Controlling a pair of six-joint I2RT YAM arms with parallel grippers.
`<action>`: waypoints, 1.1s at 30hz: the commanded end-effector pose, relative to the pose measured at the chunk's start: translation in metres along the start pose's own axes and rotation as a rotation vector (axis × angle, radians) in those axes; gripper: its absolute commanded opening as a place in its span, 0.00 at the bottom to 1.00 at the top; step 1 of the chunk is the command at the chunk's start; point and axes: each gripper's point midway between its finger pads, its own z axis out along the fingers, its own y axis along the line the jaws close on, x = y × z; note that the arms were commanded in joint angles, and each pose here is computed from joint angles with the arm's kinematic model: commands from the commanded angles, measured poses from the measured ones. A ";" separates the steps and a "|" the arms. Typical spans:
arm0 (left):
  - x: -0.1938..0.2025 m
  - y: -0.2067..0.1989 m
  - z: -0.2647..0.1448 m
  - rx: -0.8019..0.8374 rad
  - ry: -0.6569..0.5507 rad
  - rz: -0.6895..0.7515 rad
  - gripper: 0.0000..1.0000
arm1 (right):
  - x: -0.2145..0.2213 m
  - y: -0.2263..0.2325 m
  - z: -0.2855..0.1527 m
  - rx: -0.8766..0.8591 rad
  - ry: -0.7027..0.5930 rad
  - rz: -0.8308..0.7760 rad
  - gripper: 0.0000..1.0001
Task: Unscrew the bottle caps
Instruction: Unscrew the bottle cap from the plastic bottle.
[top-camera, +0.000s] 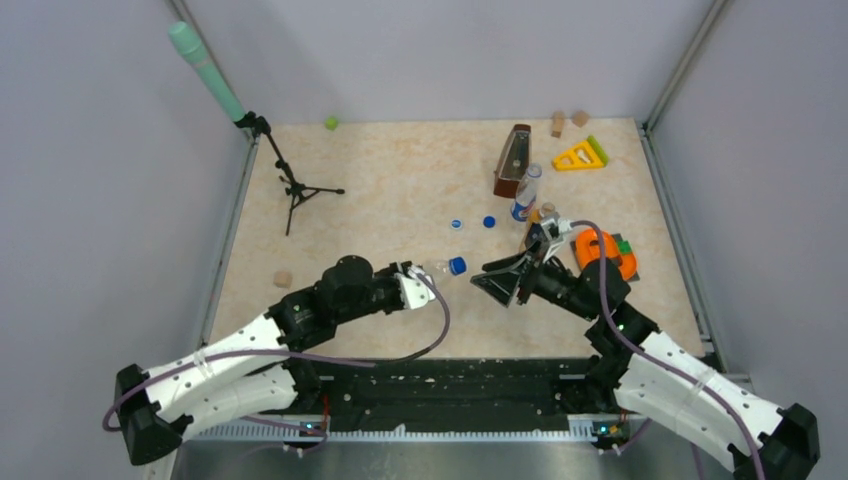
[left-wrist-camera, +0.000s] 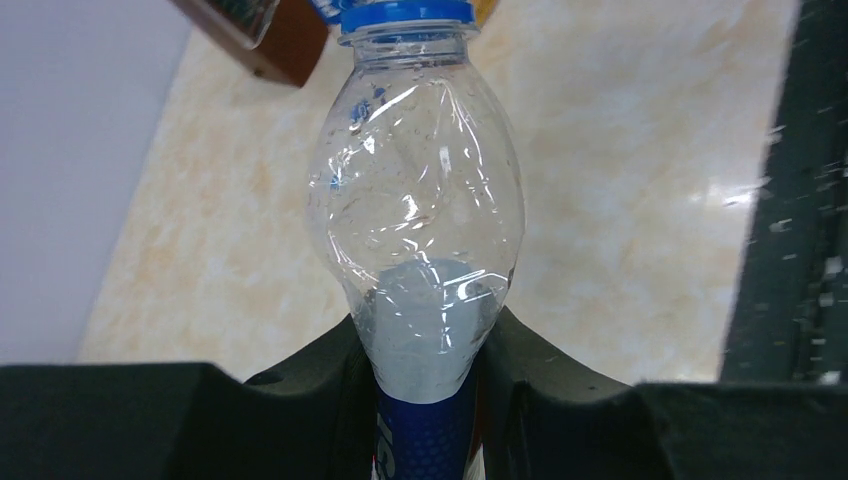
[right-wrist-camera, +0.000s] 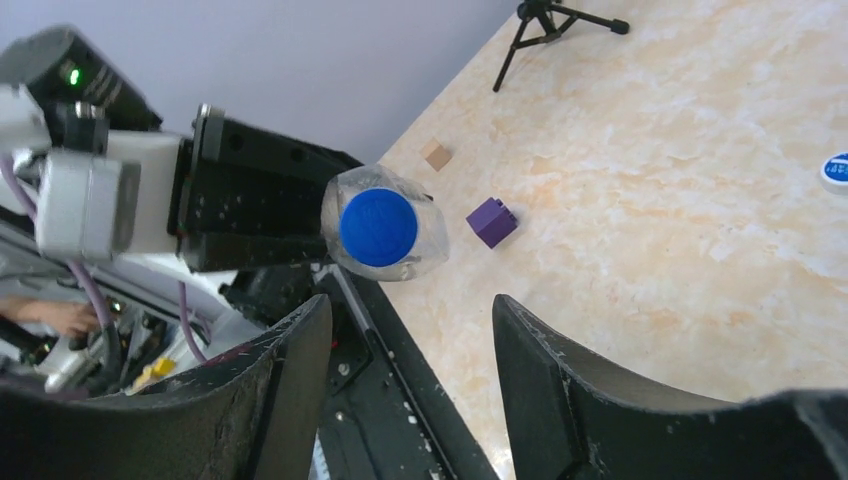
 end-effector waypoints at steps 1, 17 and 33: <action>0.004 0.024 -0.001 -0.199 0.081 0.178 0.00 | -0.034 0.006 0.002 0.038 -0.120 0.086 0.59; -0.019 0.031 0.003 -0.340 0.025 0.341 0.00 | -0.028 0.002 0.018 0.035 -0.115 0.244 0.59; -0.019 0.026 0.000 -0.333 0.023 0.331 0.00 | -0.035 0.004 0.011 0.045 -0.136 0.208 0.59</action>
